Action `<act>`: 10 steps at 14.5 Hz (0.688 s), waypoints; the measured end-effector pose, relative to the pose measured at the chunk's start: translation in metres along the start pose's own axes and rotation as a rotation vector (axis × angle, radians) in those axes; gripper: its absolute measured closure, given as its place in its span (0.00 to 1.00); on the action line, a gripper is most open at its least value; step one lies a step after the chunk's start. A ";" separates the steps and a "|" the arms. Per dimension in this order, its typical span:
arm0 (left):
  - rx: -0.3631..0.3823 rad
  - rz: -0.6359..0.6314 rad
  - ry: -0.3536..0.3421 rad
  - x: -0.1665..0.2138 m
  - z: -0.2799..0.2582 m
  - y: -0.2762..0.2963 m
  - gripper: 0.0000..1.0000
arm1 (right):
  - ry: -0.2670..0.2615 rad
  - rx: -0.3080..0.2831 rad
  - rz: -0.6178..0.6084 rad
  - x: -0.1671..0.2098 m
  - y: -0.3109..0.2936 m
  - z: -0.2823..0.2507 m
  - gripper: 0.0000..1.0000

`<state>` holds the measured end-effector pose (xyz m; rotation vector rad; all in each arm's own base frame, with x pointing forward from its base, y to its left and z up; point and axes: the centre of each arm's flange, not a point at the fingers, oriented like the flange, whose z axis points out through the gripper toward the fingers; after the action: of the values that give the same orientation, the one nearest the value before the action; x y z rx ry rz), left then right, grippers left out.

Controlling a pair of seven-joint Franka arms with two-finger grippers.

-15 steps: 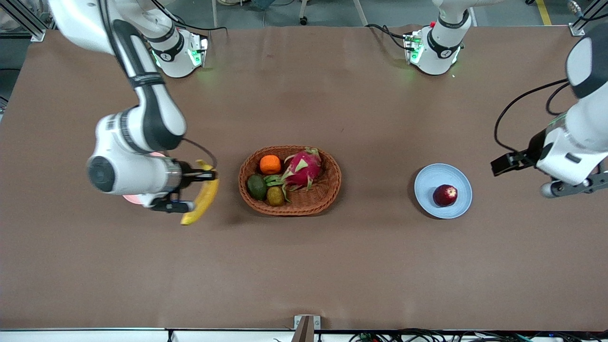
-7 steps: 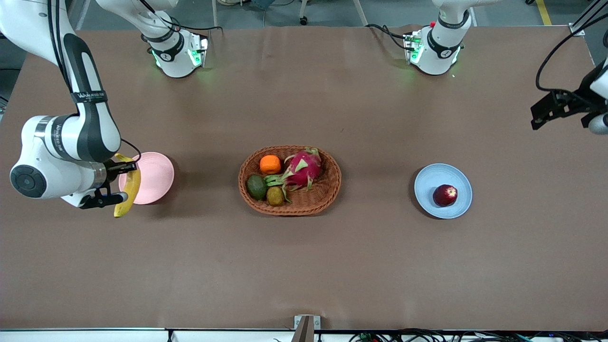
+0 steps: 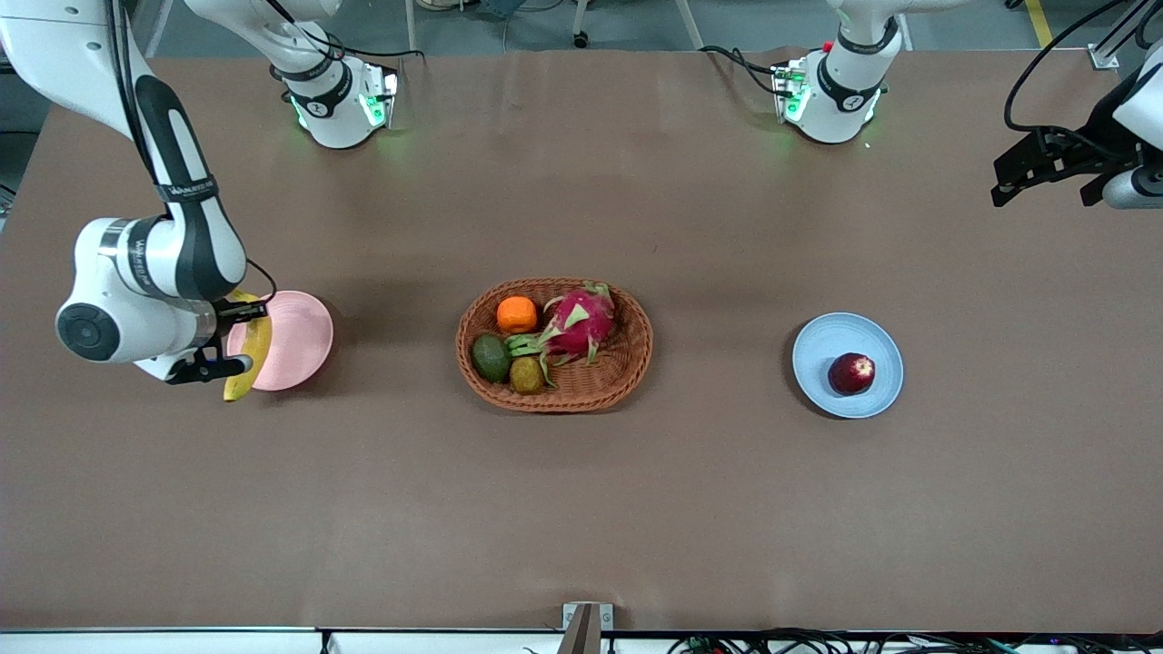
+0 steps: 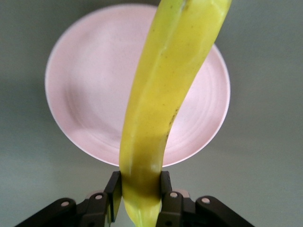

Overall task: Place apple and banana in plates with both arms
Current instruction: 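Lower the banana onto the pink plate and open the right gripper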

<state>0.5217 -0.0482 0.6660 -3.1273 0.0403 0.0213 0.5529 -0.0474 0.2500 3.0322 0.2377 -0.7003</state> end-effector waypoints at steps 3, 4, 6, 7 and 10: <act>0.000 0.003 -0.004 -0.001 0.002 0.010 0.00 | -0.019 0.003 -0.007 -0.003 -0.004 0.014 0.63; 0.001 0.005 -0.006 -0.001 0.003 0.013 0.00 | -0.022 0.003 -0.009 -0.004 -0.005 0.016 0.63; 0.001 0.007 -0.008 -0.001 0.004 0.014 0.00 | -0.022 0.003 -0.006 -0.004 -0.005 0.016 0.57; 0.001 0.007 -0.009 -0.001 0.004 0.014 0.00 | -0.014 0.002 -0.003 -0.003 -0.003 0.012 0.49; 0.001 0.006 -0.013 -0.001 0.006 0.014 0.00 | 0.025 -0.004 0.040 0.000 0.005 -0.033 0.20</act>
<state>0.5206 -0.0620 0.6597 -3.1256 0.0495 0.0417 0.5680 -0.0510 0.2793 3.0346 0.1784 -0.6595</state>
